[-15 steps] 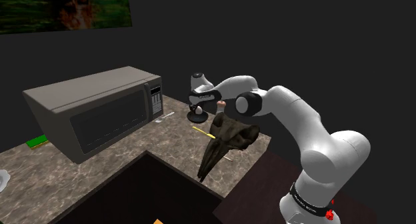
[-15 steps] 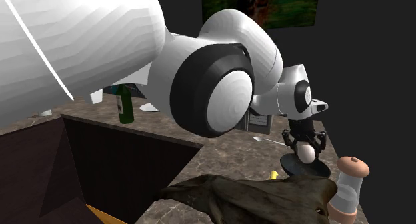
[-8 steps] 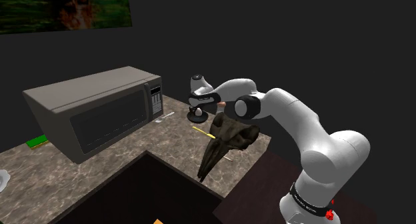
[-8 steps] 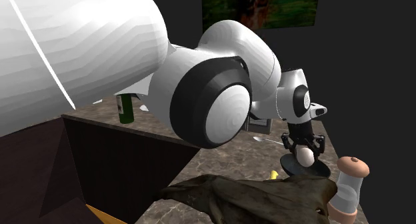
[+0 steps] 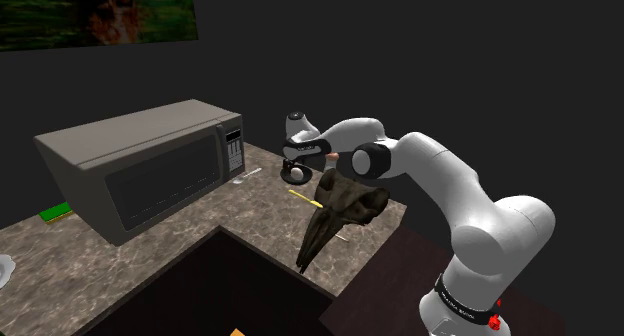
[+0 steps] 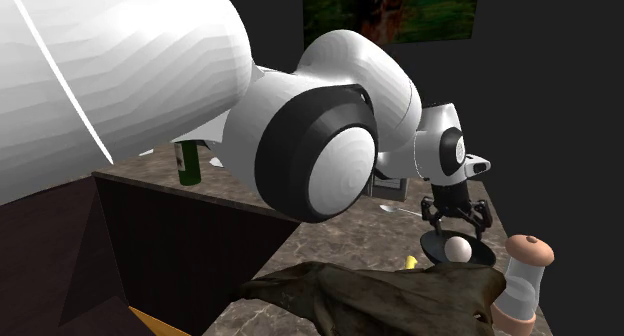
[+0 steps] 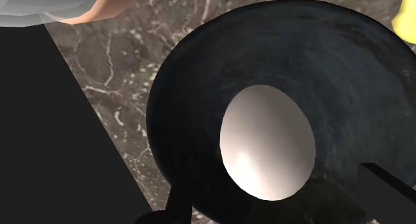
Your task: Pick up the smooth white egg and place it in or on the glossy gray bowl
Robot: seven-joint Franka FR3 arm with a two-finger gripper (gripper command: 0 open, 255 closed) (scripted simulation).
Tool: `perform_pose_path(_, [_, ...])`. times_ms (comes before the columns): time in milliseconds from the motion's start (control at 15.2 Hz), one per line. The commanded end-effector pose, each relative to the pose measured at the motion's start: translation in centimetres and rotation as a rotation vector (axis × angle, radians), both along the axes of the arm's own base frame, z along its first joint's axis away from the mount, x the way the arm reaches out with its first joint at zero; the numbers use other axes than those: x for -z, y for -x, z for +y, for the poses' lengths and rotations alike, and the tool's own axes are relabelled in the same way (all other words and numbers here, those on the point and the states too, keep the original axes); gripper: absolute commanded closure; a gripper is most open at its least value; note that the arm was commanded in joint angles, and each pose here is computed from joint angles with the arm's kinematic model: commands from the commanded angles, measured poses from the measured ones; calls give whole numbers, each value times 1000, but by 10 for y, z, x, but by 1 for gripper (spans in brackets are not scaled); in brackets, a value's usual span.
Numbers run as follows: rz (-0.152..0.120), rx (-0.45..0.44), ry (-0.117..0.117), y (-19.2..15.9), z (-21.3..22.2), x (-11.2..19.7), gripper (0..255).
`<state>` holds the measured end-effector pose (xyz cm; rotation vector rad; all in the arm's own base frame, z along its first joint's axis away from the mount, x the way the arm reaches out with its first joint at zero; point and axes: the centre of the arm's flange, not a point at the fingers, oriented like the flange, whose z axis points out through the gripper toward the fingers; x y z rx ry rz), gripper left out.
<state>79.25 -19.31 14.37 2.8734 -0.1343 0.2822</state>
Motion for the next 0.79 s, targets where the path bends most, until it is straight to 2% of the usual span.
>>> perform_pose_path(0, [0,0,0,2,3,-12,0])
perform_pose_path(198, [0,0,0,9,13,-47,0])
perform_pose_path(726, [0,0,0,9,13,-47,0])
